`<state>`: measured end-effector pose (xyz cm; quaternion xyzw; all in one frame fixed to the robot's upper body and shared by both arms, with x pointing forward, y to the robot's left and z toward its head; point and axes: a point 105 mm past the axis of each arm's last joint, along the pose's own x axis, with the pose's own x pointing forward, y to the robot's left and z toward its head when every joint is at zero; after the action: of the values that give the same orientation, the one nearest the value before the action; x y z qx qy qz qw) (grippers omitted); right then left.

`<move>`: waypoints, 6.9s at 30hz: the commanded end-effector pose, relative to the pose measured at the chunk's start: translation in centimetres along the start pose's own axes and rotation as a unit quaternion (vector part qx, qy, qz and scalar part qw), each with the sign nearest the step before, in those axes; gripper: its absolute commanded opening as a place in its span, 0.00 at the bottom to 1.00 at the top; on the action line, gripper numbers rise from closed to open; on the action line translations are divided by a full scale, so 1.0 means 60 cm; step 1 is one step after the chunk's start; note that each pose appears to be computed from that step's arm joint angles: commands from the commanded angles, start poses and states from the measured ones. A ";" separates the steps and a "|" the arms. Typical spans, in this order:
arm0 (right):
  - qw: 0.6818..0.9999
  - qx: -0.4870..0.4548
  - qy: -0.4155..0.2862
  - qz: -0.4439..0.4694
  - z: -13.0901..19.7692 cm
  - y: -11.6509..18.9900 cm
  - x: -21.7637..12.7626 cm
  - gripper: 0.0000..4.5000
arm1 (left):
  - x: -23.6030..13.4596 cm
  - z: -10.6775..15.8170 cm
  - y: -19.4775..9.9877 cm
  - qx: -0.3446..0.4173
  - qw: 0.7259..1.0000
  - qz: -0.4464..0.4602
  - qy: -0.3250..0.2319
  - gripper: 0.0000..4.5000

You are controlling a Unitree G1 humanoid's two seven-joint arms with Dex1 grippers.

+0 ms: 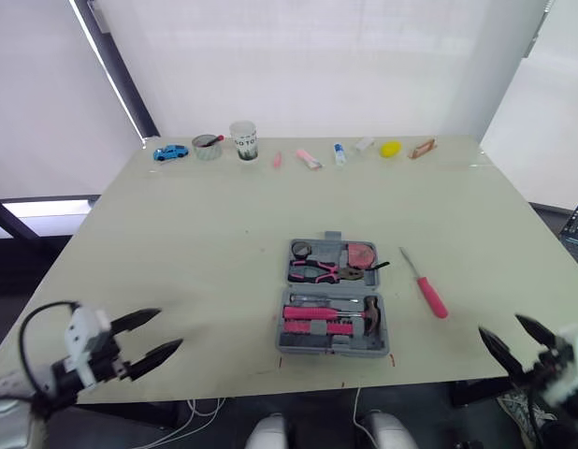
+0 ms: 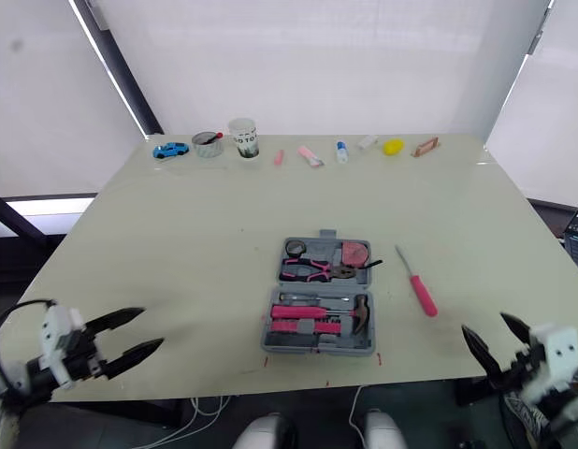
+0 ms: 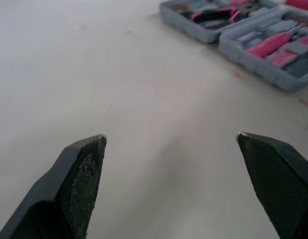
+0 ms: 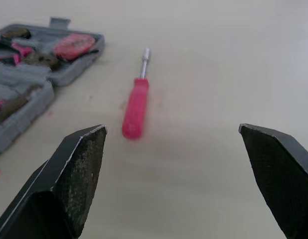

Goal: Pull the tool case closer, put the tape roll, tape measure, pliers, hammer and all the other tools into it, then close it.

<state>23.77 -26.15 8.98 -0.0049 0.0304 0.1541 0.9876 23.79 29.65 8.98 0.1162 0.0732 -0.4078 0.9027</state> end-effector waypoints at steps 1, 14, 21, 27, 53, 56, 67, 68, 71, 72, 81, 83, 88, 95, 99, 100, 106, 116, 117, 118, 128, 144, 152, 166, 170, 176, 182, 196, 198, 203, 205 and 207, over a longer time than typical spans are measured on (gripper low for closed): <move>1.000 -0.019 0.000 0.003 0.028 0.007 0.033 0.99 | 0.029 0.037 -0.012 0.028 0.998 -0.054 -0.010 1.00; 0.992 -0.028 0.115 0.042 -0.014 0.031 0.171 0.99 | 0.136 0.165 -0.079 0.081 0.968 -0.231 -0.057 1.00; 0.985 -0.006 0.172 0.034 -0.057 0.038 0.204 0.99 | 0.144 0.208 -0.113 0.084 0.949 -0.295 -0.077 1.00; 0.984 0.014 0.174 0.025 -0.061 0.046 0.212 0.70 | 0.145 0.230 -0.124 0.093 0.941 -0.313 -0.087 1.00; 0.964 0.143 0.170 -0.146 -0.077 0.149 0.115 0.48 | 0.152 0.235 -0.123 0.107 0.926 -0.352 -0.088 1.00; 0.966 0.135 0.166 -0.147 -0.068 0.141 0.110 0.85 | 0.151 0.232 -0.121 0.108 0.926 -0.352 -0.085 1.00; 0.989 0.046 0.136 0.023 0.024 0.122 0.068 0.99 | 0.139 0.217 -0.116 0.109 0.937 -0.322 -0.081 1.00; 0.987 0.026 0.145 0.066 0.026 0.123 0.066 0.99 | 0.140 0.211 -0.115 0.116 0.937 -0.321 -0.074 1.00; 0.972 -0.021 0.161 0.167 0.030 0.115 0.061 0.99 | 0.141 0.210 -0.114 0.112 0.936 -0.326 -0.074 1.00; 0.967 -0.046 0.158 0.194 0.035 0.109 0.063 0.99 | 0.141 0.212 -0.114 0.111 0.935 -0.328 -0.077 1.00; 0.802 -0.329 0.204 0.456 0.031 0.077 0.095 0.99 | 0.145 0.212 -0.115 0.125 0.929 -0.339 -0.077 1.00; 0.747 -0.378 0.202 0.508 0.034 0.081 0.108 0.99 | 0.146 0.214 -0.121 0.127 0.928 -0.342 -0.080 1.00; 0.604 -0.505 0.206 0.580 0.027 0.078 0.140 0.99 | 0.146 0.219 -0.132 0.130 0.926 -0.344 -0.083 1.00; 0.429 -0.605 0.183 0.645 0.004 0.104 0.171 0.99 | 0.143 0.225 -0.137 0.134 0.928 -0.339 -0.083 1.00; 0.369 -0.624 0.170 0.668 -0.015 0.119 0.174 0.99 | 0.138 0.223 -0.139 0.130 0.931 -0.332 -0.080 1.00; 0.363 -0.626 0.167 0.669 -0.017 0.121 0.175 0.99 | 0.137 0.222 -0.140 0.129 0.932 -0.330 -0.080 1.00; 0.329 -0.637 0.166 0.677 -0.042 0.120 0.170 0.99 | 0.135 0.222 -0.140 0.127 0.935 -0.321 -0.081 1.00; 0.325 -0.647 0.159 0.671 -0.053 0.123 0.179 0.36 | 0.142 0.230 -0.143 0.120 0.935 -0.319 -0.098 1.00; 0.325 -0.646 0.160 0.672 -0.054 0.123 0.178 0.27 | 0.142 0.231 -0.143 0.120 0.935 -0.319 -0.098 1.00; 0.325 -0.646 0.161 0.671 -0.054 0.121 0.178 0.18 | 0.143 0.232 -0.143 0.121 0.935 -0.319 -0.099 1.00; 0.406 -0.613 0.212 0.644 -0.012 0.080 0.166 0.11 | 0.152 0.235 -0.150 0.121 0.930 -0.329 -0.107 1.00; 0.835 -0.234 0.335 0.369 0.027 0.081 0.096 0.11 | 0.153 0.236 -0.148 0.115 0.925 -0.345 -0.106 1.00; 0.919 0.003 0.373 0.125 0.010 0.079 0.128 0.11 | 0.162 0.239 -0.141 0.123 0.920 -0.356 -0.108 1.00; 0.933 0.110 0.339 -0.054 -0.047 0.069 0.180 0.31 | 0.166 0.238 -0.134 0.124 0.921 -0.351 -0.117 1.00; 0.955 0.059 0.290 -0.038 -0.036 0.072 0.181 0.67 | 0.165 0.237 -0.132 0.124 0.922 -0.348 -0.116 1.00; 0.975 0.002 0.221 -0.028 -0.027 0.073 0.166 0.98 | 0.160 0.234 -0.127 0.123 0.925 -0.341 -0.113 1.00; 0.984 0.007 0.176 -0.009 -0.041 0.106 0.163 0.98 | 0.161 0.232 -0.125 0.123 0.925 -0.341 -0.114 1.00; 0.988 0.021 0.145 -0.050 -0.076 0.106 0.165 0.10 | 0.160 0.230 -0.118 0.127 0.925 -0.340 -0.112 1.00; 0.989 0.017 0.139 -0.050 -0.073 0.104 0.165 0.10 | 0.160 0.230 -0.118 0.128 0.925 -0.340 -0.112 1.00; 0.990 -0.006 0.138 -0.035 -0.065 0.094 0.154 0.10 | 0.157 0.229 -0.117 0.127 0.925 -0.339 -0.112 1.00; 0.990 -0.018 0.136 -0.021 -0.059 0.090 0.146 0.10 | 0.156 0.229 -0.118 0.127 0.925 -0.339 -0.113 1.00; 0.991 -0.030 0.131 0.016 -0.043 0.095 0.138 0.10 | 0.155 0.230 -0.114 0.125 0.928 -0.331 -0.119 1.00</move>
<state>29.68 -18.54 3.52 -0.0487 0.1939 0.1464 0.9688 25.35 14.44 18.15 0.1347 -0.0307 -0.7065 0.6941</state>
